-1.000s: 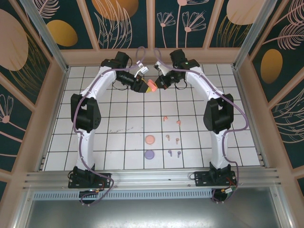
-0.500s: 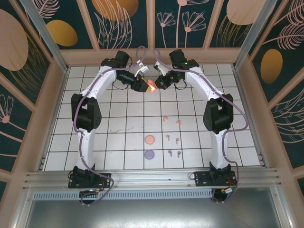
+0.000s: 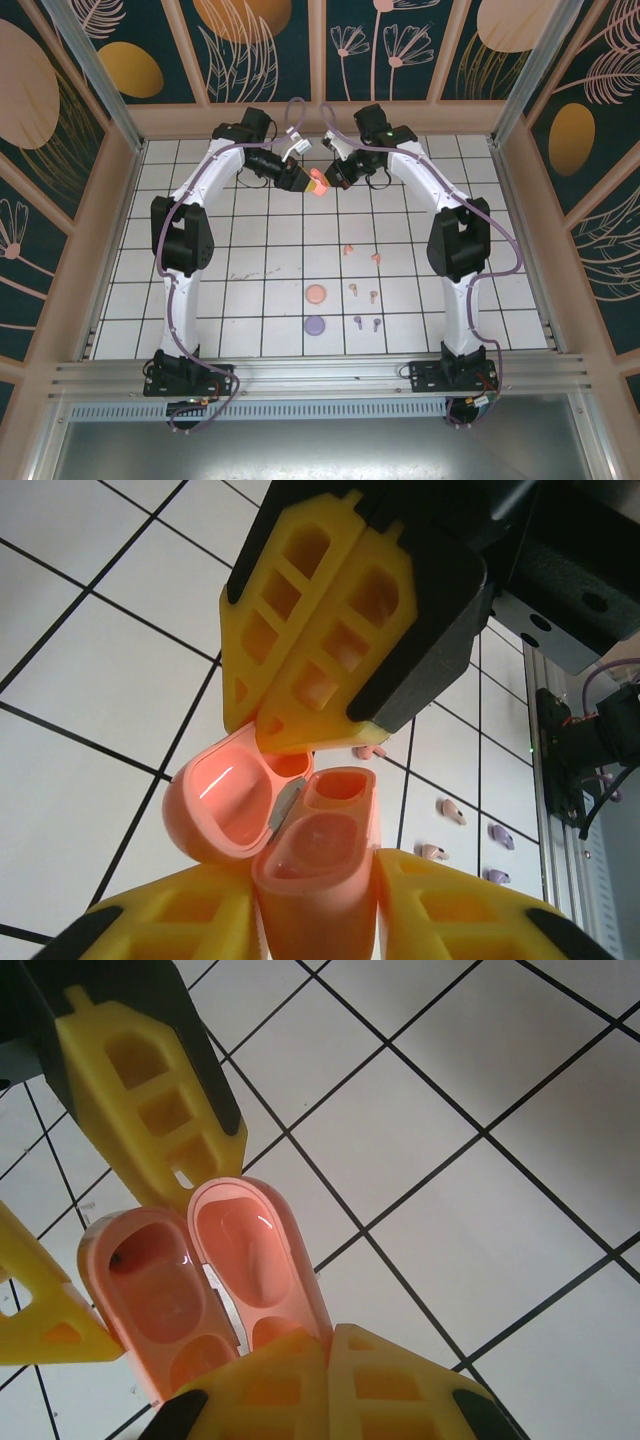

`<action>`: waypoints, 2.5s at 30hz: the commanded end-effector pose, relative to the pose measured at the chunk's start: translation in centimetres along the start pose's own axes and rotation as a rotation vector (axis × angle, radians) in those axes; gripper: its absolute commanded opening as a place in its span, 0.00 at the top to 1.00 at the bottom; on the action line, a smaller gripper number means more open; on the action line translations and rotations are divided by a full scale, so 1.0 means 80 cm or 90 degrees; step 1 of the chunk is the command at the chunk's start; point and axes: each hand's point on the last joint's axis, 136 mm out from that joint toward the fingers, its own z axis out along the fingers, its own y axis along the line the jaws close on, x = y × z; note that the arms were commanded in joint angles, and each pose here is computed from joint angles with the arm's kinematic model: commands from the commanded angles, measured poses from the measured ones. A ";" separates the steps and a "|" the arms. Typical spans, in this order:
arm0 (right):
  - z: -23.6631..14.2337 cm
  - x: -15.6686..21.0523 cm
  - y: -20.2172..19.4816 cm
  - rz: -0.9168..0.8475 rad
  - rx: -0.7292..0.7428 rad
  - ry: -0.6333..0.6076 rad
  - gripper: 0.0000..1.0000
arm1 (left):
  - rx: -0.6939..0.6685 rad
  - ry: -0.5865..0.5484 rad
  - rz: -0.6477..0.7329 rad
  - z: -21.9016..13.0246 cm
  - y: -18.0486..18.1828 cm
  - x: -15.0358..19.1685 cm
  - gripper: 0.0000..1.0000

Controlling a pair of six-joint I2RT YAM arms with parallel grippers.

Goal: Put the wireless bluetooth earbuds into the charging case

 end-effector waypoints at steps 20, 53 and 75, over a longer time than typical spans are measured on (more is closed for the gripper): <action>-0.070 -0.028 -0.018 0.085 0.084 -0.112 0.59 | 0.010 -0.091 0.022 -0.013 -0.003 -0.020 1.00; 0.026 0.196 -0.006 0.730 0.412 -0.056 0.51 | -0.350 -0.719 0.186 -0.179 -0.065 -0.049 1.00; 0.076 0.231 -0.005 0.759 0.445 0.023 0.54 | -0.431 -0.675 0.226 -0.164 -0.060 -0.039 1.00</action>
